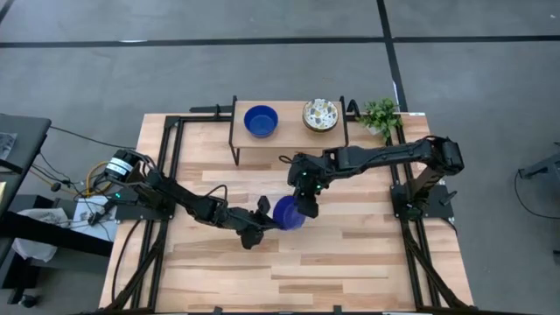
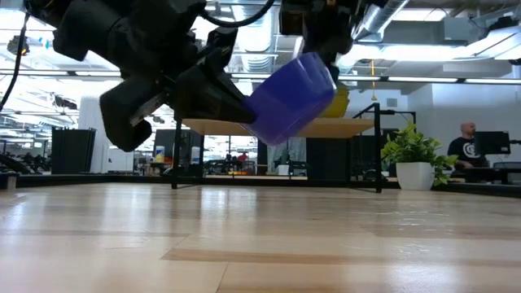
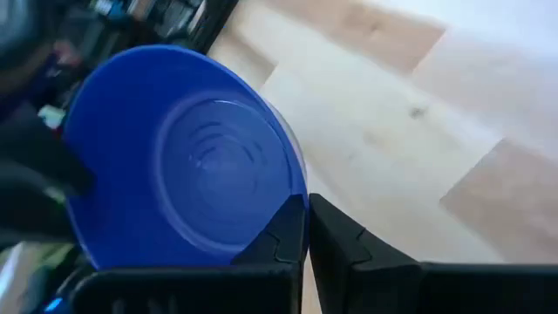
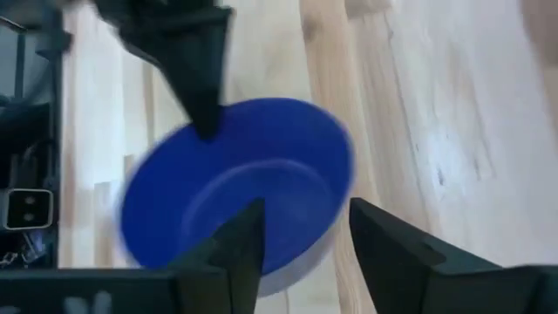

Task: Pick & Place Mini bowls
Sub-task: Stack the blue bowl on top of the blue bowls on the shelf

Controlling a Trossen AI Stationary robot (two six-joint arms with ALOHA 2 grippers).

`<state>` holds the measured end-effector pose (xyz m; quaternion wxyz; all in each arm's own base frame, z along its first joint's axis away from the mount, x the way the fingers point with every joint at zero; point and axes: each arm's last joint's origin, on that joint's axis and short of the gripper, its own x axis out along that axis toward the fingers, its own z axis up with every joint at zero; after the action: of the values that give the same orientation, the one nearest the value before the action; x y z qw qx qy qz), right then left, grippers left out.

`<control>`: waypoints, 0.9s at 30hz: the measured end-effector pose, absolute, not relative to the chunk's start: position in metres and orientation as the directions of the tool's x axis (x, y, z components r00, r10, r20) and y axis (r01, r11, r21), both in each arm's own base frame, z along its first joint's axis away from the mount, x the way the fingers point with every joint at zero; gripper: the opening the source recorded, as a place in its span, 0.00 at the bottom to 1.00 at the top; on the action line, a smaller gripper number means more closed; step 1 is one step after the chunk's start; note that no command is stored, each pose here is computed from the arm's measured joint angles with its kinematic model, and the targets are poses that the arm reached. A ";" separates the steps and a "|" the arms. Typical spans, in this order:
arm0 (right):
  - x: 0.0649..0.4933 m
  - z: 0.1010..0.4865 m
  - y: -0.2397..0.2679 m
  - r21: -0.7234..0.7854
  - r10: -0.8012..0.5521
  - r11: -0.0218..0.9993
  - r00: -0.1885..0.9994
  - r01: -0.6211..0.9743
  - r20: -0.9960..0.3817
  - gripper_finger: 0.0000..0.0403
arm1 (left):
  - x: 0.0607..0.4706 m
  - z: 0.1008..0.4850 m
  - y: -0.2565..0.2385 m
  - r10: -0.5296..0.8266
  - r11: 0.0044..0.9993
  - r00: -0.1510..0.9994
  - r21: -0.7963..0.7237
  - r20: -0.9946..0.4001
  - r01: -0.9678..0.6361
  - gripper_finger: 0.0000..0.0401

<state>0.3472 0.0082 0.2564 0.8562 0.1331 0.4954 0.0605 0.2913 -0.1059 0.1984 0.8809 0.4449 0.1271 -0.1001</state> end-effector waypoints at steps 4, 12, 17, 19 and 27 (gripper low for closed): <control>0.338 0.277 0.007 0.240 0.179 0.970 0.545 0.042 -0.819 0.41 | 0.289 0.198 -0.109 0.027 0.583 0.951 0.778 -0.308 0.235 0.02; 0.293 0.333 0.005 0.120 0.023 0.989 0.722 0.084 -0.692 0.38 | 0.263 0.226 -0.104 0.165 0.718 0.935 0.688 -0.315 0.105 0.02; 0.258 0.357 0.017 0.076 -0.039 0.993 0.871 0.087 -0.489 0.38 | 0.231 0.266 -0.089 0.172 0.817 0.947 0.577 -0.270 0.016 0.02; 0.244 0.359 0.023 0.051 -0.065 0.994 0.912 0.094 -0.405 0.38 | 0.218 0.282 -0.080 0.180 0.842 0.945 0.540 -0.273 -0.004 0.02; 0.211 0.338 0.043 0.036 -0.087 0.994 0.967 0.099 -0.240 0.39 | 0.199 0.351 -0.054 0.243 0.868 0.937 0.487 -0.250 -0.095 0.02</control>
<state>0.2111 0.0431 0.3378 0.9914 0.0237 0.1198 -0.0468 0.1991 -0.0543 0.3509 0.9542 0.2408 0.1536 0.0888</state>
